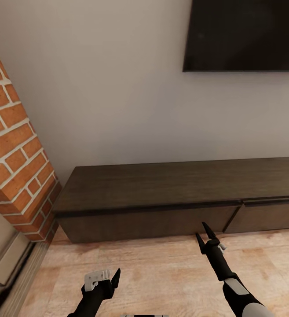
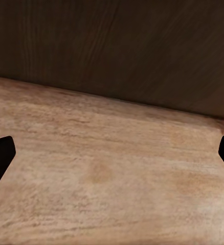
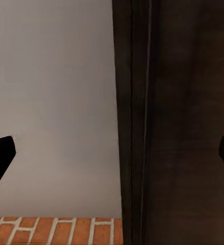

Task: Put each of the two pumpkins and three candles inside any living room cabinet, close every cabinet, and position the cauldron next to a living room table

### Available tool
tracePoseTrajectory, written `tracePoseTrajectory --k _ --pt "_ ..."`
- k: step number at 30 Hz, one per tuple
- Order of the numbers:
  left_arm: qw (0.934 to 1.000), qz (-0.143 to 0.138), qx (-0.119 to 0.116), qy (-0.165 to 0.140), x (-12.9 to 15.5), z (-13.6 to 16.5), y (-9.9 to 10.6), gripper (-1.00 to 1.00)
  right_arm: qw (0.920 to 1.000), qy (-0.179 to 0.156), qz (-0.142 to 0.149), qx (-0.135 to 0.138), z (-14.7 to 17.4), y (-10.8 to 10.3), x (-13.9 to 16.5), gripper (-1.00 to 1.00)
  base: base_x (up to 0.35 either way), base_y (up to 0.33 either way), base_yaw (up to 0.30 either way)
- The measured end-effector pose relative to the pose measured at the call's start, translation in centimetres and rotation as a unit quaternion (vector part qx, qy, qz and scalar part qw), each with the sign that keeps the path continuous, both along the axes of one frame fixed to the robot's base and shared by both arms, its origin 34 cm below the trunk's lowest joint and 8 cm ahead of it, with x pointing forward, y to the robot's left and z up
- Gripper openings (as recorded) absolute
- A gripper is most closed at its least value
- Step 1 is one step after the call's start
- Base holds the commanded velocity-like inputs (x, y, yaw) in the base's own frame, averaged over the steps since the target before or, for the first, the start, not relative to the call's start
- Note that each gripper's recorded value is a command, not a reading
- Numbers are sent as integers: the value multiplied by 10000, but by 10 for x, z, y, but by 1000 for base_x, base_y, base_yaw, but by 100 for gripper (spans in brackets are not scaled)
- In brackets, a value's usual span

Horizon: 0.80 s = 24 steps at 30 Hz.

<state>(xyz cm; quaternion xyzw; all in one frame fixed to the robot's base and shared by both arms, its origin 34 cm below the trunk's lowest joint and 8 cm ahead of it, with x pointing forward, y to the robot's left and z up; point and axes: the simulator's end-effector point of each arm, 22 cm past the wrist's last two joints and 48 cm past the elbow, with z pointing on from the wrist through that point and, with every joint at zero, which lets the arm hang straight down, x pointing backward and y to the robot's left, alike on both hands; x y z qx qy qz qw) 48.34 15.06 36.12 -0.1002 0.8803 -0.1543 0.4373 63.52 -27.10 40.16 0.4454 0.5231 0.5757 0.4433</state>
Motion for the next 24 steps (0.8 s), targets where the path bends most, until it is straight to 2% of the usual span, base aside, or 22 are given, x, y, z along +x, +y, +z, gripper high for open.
tracePoseTrajectory --k 12,24 --pt "10000 7 12 23 -1 -2 1 100 10000 -67 16 7 3 1 0 100 224 0 0" --pt "10000 11 16 26 -1 -2 1 100 9998 -182 18 30 8 1 -1 100 49 17 0"
